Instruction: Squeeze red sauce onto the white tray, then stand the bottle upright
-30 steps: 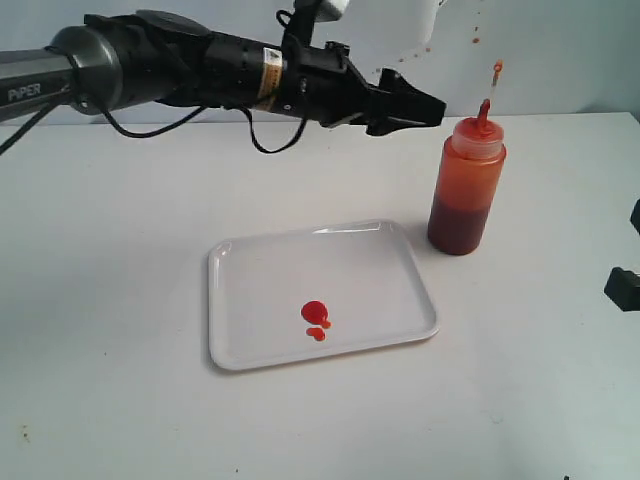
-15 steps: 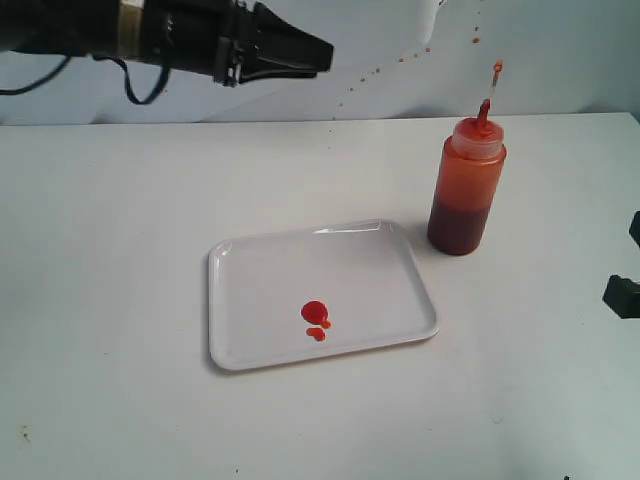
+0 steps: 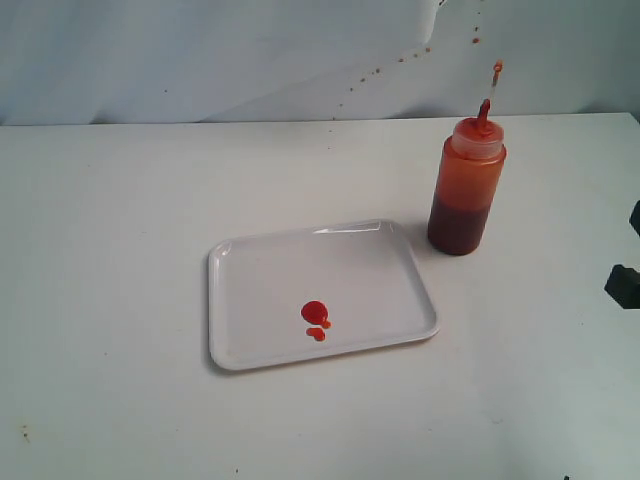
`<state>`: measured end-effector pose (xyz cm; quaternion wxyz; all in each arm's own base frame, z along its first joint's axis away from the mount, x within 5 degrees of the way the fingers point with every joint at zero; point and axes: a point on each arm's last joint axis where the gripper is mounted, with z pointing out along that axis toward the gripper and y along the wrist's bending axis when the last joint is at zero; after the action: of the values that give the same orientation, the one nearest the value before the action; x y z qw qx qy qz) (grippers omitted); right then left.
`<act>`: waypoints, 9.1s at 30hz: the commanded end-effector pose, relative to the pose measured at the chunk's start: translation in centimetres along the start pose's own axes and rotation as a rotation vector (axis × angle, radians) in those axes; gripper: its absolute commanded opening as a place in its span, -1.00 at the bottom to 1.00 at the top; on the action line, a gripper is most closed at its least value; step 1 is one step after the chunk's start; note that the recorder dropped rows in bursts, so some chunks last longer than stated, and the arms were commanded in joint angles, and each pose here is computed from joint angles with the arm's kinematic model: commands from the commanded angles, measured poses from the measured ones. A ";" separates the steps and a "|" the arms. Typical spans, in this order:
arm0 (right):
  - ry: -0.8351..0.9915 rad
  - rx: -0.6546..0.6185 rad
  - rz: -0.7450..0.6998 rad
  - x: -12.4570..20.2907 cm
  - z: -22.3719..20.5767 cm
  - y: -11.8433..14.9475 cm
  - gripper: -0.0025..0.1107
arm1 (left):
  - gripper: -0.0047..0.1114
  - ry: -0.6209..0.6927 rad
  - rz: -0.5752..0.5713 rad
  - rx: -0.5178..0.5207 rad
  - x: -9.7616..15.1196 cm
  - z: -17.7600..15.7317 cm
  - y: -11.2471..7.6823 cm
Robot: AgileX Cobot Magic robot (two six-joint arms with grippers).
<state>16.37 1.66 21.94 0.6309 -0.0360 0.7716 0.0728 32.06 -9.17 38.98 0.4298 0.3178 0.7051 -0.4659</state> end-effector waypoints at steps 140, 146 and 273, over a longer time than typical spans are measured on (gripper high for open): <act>-0.048 -0.015 0.090 -0.2 -0.1 0.1 -0.96 | -0.92 -0.349 0.216 -1.157 28.1 -13.0 -12.4; -0.048 -0.015 0.090 -0.2 -0.1 0.1 -0.96 | -0.92 -0.254 0.204 -1.173 29.6 -12.7 -11.7; -0.045 0.264 -0.121 4.4 -9.8 -0.9 -0.96 | -0.92 -0.269 0.101 -1.150 29.9 -12.5 -11.6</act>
<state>6.23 -0.61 19.95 0.6695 0.0136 0.7406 -0.0561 5.50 -0.28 19.10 0.6427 0.0045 0.7658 -0.0219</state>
